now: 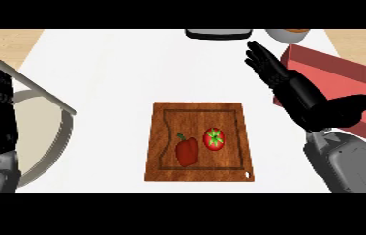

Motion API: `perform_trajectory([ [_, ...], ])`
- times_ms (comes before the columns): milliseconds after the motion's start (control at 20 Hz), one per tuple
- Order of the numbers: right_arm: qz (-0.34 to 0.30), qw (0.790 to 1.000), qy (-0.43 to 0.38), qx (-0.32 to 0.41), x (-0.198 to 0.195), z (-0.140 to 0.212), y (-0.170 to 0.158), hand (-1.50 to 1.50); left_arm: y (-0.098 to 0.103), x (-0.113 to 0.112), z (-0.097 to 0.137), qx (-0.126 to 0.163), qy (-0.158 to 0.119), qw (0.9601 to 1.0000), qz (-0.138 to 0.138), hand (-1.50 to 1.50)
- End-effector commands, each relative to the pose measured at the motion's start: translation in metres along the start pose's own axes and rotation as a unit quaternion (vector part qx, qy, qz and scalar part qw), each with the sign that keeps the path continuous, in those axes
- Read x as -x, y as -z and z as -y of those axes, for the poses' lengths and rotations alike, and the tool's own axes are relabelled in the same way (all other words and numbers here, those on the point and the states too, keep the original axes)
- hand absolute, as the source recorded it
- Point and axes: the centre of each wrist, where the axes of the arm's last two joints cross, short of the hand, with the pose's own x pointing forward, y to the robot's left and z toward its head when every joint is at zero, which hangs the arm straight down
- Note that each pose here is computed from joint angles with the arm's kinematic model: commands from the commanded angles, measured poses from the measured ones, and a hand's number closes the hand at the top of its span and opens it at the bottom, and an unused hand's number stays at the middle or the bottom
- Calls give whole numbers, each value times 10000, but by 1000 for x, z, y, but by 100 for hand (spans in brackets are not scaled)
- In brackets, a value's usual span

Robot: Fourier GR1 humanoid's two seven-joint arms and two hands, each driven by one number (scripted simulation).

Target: Pick the tomato from the cutting board and place it in the cardboard box

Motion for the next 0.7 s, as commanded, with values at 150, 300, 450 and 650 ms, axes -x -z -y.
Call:
perform_trajectory([
  [150, -816, 9963, -264, 58, 54, -42, -24, -150, -36, 8, 45, 1844, -397, 9814, -345, 0],
  [300, 934, 9721, 1208, 1782, 11, -24, -7, -150, -30, 11, 25, 1277, -281, 9902, -497, 0],
  [450, -570, 9506, -3049, -77, 46, -12, -33, -150, -53, 7, 51, 2453, -596, 9652, -684, 0],
  [650, 12, 9007, -4324, -420, 67, -37, -58, -150, -54, 1, 69, 2962, -734, 9484, -864, 0],
])
